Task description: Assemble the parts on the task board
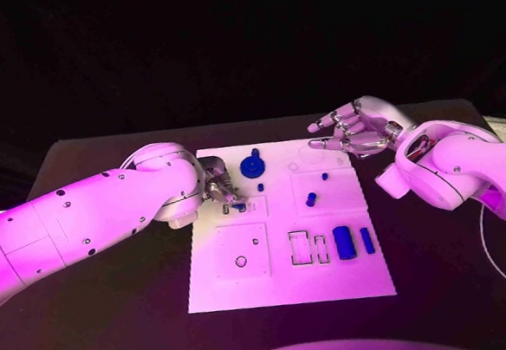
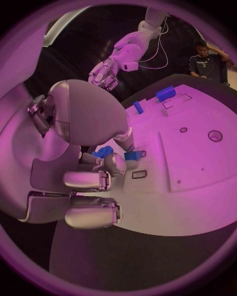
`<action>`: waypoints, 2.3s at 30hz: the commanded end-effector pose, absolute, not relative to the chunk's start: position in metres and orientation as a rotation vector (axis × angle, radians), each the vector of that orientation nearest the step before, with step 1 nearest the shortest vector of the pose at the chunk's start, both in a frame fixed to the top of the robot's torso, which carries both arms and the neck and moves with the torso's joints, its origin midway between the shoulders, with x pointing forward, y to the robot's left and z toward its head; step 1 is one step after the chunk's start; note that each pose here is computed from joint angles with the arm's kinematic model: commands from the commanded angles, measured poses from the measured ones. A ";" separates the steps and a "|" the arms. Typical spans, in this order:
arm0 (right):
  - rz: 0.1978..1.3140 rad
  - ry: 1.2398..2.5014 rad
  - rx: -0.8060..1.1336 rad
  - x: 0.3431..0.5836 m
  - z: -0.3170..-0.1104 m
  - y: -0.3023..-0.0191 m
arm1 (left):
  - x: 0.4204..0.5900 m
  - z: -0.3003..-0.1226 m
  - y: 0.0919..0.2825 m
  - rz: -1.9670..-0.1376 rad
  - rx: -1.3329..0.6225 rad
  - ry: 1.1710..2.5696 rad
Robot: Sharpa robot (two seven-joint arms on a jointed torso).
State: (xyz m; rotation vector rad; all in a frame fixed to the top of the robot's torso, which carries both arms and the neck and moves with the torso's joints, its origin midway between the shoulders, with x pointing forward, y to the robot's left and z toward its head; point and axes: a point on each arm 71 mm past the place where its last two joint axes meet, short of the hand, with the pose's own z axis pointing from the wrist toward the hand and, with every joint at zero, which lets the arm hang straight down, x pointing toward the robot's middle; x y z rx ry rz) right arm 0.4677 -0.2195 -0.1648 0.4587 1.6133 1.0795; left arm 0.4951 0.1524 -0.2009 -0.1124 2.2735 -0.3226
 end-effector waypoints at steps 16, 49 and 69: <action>1.085 1.623 0.456 0.467 -0.166 -0.217 | 0.490 -0.207 0.148 -0.316 -0.056 2.340; 1.092 1.627 0.453 0.467 -0.166 -0.215 | 0.495 -0.210 0.141 -0.313 -0.055 2.352; 1.088 1.625 0.457 0.467 -0.166 -0.215 | 0.501 -0.210 0.148 -0.297 -0.088 2.336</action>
